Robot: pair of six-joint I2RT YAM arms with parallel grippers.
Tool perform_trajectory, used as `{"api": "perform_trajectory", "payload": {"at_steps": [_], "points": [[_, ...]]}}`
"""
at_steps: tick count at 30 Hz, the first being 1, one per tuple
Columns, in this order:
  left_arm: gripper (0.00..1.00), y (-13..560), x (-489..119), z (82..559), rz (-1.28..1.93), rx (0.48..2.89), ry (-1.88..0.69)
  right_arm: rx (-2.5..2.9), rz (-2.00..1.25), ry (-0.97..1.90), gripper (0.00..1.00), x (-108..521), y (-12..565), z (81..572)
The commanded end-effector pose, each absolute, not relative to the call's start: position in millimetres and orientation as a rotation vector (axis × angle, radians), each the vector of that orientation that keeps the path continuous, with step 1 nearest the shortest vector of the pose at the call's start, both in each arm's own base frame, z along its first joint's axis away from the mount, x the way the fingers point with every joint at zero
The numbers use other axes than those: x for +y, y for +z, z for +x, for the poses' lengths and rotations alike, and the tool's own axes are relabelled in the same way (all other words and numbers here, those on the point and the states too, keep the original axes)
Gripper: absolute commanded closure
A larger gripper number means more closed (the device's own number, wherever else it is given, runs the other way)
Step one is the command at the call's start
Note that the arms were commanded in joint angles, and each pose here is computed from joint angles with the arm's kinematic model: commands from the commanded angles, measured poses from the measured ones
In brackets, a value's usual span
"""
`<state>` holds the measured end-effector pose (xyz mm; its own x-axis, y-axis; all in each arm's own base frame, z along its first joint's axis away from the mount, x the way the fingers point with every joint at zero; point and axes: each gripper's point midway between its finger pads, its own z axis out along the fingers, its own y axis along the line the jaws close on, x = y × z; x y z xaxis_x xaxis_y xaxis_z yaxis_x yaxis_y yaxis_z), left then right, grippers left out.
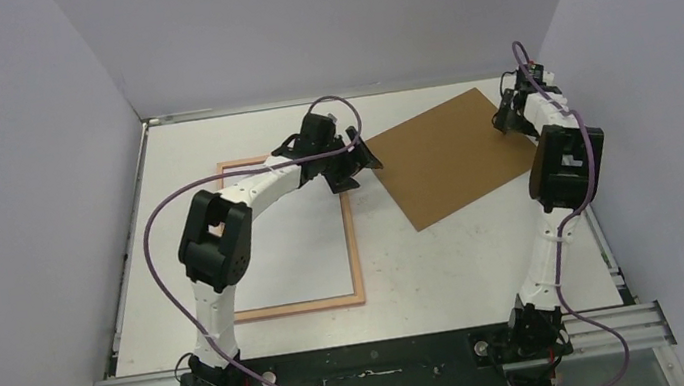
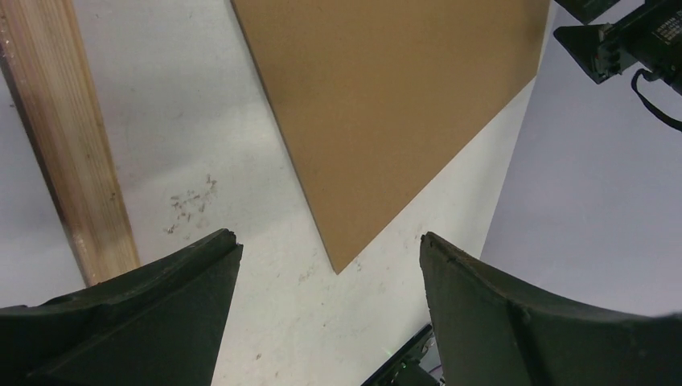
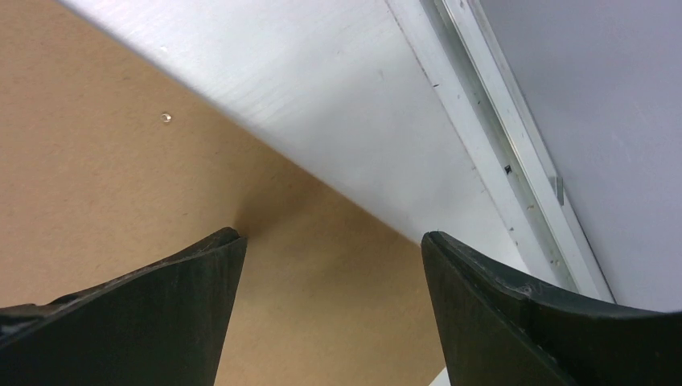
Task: Put the photo into the frame
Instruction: Move the photo frame item to the center of the board.
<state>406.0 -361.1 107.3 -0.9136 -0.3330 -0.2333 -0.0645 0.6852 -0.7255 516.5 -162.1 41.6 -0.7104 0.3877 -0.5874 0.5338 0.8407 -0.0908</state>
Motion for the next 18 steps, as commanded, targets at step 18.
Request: {"api": "perform_trajectory", "payload": {"at_steps": [18], "points": [[0.2, 37, -367, 415, -0.25, 2.729, -0.616, 2.516, 0.575, 0.131, 0.18, -143, 11, 497]]}}
